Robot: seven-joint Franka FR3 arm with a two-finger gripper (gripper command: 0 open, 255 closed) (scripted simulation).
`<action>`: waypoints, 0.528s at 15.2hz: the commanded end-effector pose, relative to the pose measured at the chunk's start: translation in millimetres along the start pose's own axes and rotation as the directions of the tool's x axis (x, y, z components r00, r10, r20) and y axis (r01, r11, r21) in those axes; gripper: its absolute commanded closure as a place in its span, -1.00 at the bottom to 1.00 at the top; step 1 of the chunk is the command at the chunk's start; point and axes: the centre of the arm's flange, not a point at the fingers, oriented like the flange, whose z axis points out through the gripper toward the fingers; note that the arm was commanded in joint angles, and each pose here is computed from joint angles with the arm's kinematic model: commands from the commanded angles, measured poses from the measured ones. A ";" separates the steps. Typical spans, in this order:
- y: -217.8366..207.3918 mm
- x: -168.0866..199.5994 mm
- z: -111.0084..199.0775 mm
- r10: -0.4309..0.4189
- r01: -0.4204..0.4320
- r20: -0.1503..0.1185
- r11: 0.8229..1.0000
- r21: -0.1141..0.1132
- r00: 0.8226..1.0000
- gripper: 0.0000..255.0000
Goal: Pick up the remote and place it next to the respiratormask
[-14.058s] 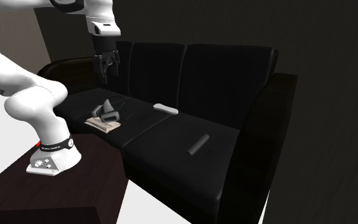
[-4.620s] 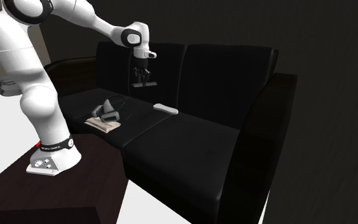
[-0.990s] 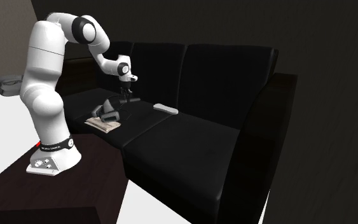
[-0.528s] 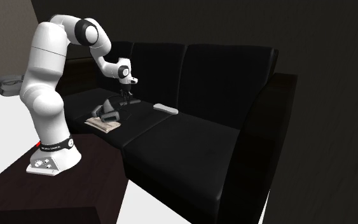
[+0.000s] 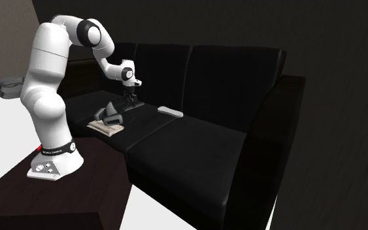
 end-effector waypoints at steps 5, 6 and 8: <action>-0.1 0.2 -50.1 0.000 0.000 0.000 1.000 0.000 1.000 -1.00; -0.1 0.2 -50.1 0.000 0.000 0.000 1.000 0.000 1.000 -1.00; -0.1 0.2 -50.1 0.000 0.000 0.000 1.000 0.000 1.000 -1.00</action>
